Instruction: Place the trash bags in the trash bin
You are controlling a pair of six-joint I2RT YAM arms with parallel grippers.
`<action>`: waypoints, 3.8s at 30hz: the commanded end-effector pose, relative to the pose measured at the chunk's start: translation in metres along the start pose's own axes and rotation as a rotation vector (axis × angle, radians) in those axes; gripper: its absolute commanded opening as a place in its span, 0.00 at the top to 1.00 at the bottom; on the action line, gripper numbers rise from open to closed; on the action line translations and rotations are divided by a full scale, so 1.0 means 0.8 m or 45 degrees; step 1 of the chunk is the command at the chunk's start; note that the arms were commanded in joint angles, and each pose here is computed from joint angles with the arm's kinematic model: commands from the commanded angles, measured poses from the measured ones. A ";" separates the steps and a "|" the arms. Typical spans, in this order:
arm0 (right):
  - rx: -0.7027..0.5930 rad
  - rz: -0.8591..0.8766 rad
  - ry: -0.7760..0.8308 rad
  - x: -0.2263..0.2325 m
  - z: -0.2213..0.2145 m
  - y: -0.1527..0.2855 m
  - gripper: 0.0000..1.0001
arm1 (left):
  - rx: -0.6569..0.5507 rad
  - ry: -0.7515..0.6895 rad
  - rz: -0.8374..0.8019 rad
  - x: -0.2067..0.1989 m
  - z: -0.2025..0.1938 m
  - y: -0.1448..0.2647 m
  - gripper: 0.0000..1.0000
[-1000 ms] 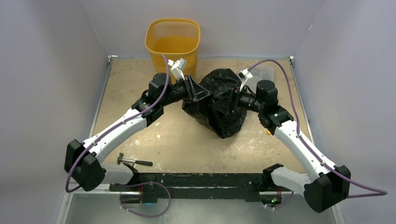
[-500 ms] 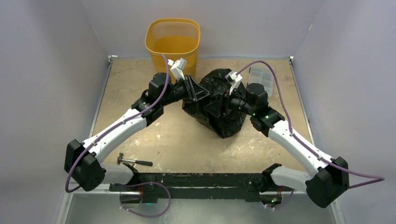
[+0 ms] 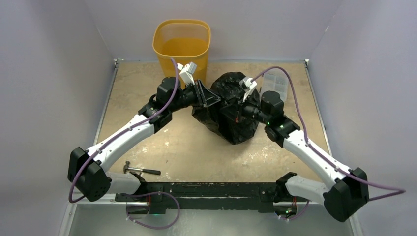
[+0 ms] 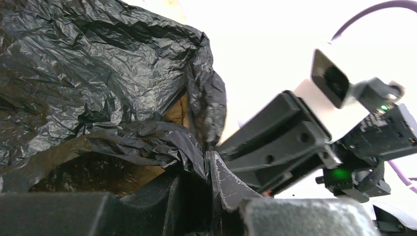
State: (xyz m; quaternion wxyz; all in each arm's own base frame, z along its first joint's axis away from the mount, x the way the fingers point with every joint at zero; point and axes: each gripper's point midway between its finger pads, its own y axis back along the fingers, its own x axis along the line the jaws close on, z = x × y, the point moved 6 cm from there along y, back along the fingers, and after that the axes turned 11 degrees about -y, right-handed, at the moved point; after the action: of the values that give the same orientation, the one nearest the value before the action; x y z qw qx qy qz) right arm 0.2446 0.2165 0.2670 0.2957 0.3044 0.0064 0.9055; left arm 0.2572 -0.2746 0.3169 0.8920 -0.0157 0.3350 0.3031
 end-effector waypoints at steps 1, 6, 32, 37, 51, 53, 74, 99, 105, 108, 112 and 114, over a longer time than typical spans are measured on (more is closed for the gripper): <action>-0.142 0.106 -0.010 0.030 0.019 0.023 0.92 | -0.088 -0.068 -0.040 -0.018 0.029 0.006 0.82; -0.199 0.324 -0.067 0.060 0.021 0.035 0.89 | -0.093 -0.048 -0.070 -0.018 0.027 0.002 0.79; -0.365 0.322 -0.191 0.052 0.051 0.006 0.32 | -0.101 0.060 -0.204 -0.032 0.026 -0.003 0.61; -0.356 0.386 -0.185 0.059 0.055 0.001 0.26 | -0.099 0.062 -0.197 -0.032 0.025 -0.004 0.59; -0.424 0.231 -0.234 0.054 0.061 -0.019 0.27 | -0.103 0.115 -0.260 -0.047 0.017 -0.022 0.57; -0.437 0.185 -0.239 0.048 0.060 -0.018 0.33 | -0.112 0.117 -0.257 -0.048 0.019 -0.020 0.57; -0.432 -0.175 -0.317 0.019 0.052 0.009 1.00 | -0.067 -0.138 0.120 -0.022 0.030 0.013 0.44; -0.451 -0.389 -0.108 0.001 0.213 0.062 0.99 | -0.367 -0.302 0.732 0.017 0.068 0.126 0.32; -0.537 -0.348 -0.133 0.015 0.217 0.080 0.96 | -0.228 -0.468 0.846 0.027 0.082 0.112 0.23; -0.570 -0.339 -0.116 0.019 0.214 0.088 0.96 | -0.205 -0.545 0.866 0.031 0.103 0.101 0.19; -0.561 -0.277 -0.111 0.031 0.210 0.093 0.96 | -0.203 -0.585 0.797 0.048 0.140 0.080 0.16; -0.572 -0.285 -0.115 0.033 0.210 0.097 0.97 | -0.200 -0.582 0.787 0.060 0.159 0.069 0.15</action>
State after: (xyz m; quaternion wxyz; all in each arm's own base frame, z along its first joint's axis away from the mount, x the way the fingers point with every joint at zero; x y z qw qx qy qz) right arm 0.2877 0.1376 0.4198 0.4708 0.2809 -0.1506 0.8227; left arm 0.2999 -0.1809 0.3722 0.7885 0.0938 0.1239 0.5950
